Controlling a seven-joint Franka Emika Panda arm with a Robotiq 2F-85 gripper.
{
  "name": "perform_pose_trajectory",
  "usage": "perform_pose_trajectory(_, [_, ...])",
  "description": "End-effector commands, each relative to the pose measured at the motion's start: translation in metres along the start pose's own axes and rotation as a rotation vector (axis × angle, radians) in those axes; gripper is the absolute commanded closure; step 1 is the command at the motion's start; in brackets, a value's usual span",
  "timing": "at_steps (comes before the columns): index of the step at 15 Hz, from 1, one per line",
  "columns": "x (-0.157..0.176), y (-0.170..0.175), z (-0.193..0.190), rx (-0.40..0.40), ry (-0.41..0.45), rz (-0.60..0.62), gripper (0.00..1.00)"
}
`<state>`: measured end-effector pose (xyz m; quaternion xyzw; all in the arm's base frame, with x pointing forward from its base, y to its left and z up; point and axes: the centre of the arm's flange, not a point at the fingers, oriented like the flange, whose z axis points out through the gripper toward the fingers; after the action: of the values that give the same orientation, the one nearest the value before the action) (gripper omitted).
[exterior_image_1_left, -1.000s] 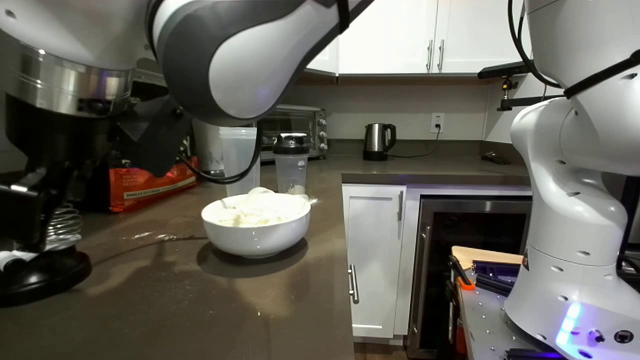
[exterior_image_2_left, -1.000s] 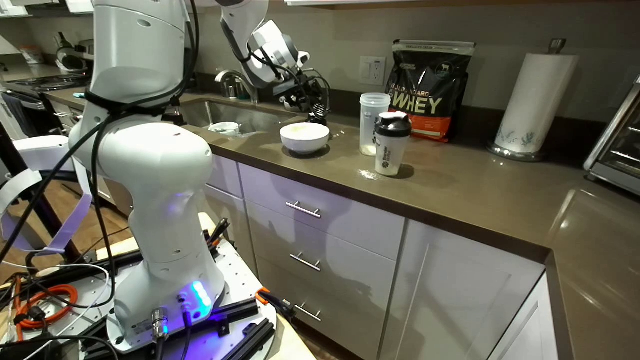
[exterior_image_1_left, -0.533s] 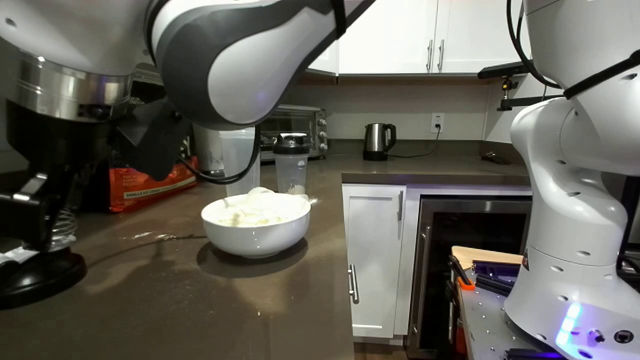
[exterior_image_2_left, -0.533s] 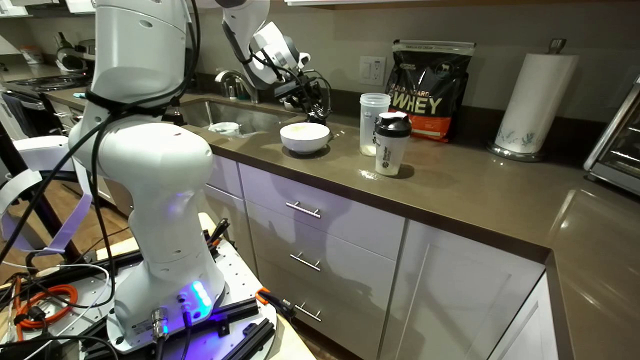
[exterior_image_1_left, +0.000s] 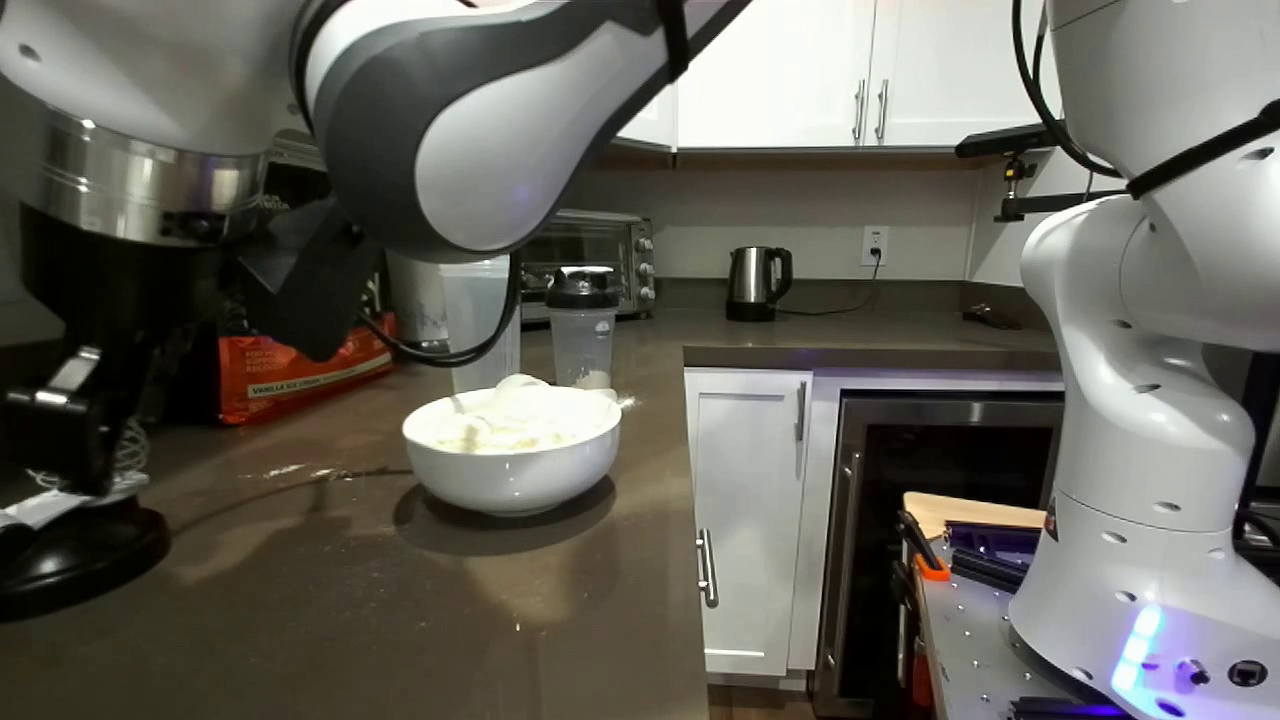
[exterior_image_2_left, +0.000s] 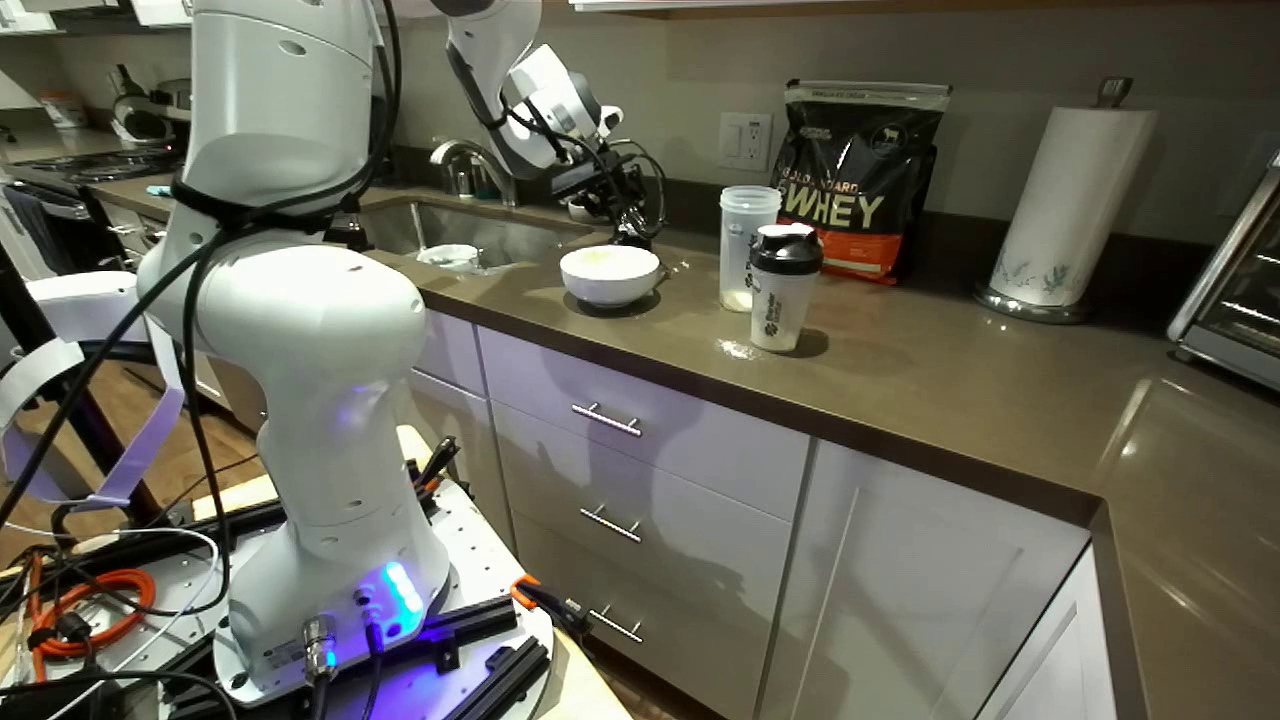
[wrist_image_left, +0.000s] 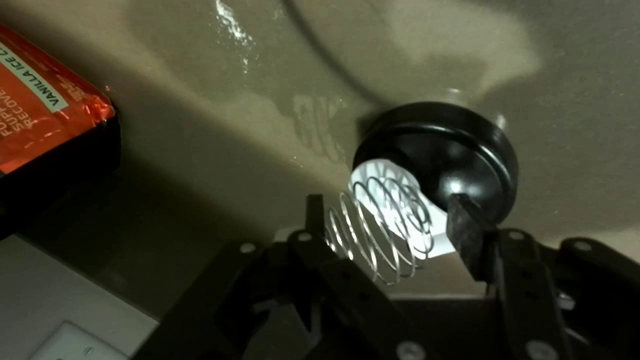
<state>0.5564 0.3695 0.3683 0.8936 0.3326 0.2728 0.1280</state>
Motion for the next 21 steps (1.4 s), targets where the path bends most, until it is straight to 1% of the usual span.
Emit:
perform_pose_trajectory(1, [0.0057,0.0003,0.0053,-0.013,0.029,-0.012,0.4])
perform_pose_trajectory(2, [0.0058,0.0006,0.0054,-0.012,0.029,-0.011,0.4])
perform_pose_trajectory(3, [0.0059,0.0008,0.0054,-0.013,0.029,-0.011,0.46])
perform_pose_trajectory(4, [0.006,0.0009,0.0051,-0.013,0.03,-0.01,0.6])
perform_pose_trajectory(6, [0.0056,0.0006,0.0037,-0.012,0.03,-0.008,0.75])
perform_pose_trajectory(7, [0.0052,0.0004,0.0031,-0.014,0.03,-0.009,0.77])
perform_pose_trajectory(8, [0.0045,0.0003,0.0021,-0.014,0.03,-0.008,0.76])
perform_pose_trajectory(10, [0.0027,0.0023,0.0015,-0.016,0.031,-0.007,0.77])
perform_pose_trajectory(12, [0.0006,0.0043,0.0,-0.019,0.031,-0.004,0.73])
perform_pose_trajectory(13, [-0.0003,0.0056,-0.0007,-0.021,0.031,-0.002,0.64])
perform_pose_trajectory(14, [-0.0008,0.0065,-0.0005,-0.021,0.031,-0.001,0.51])
perform_pose_trajectory(15, [-0.0011,0.0076,-0.0001,-0.023,0.031,0.001,0.5])
perform_pose_trajectory(16, [-0.0014,0.0085,0.0003,-0.024,0.031,0.003,0.41])
perform_pose_trajectory(20, [-0.0006,0.0097,0.0007,-0.02,0.035,0.005,0.16])
perform_pose_trajectory(21, [-0.0002,0.0093,0.0009,-0.019,0.037,0.005,0.14])
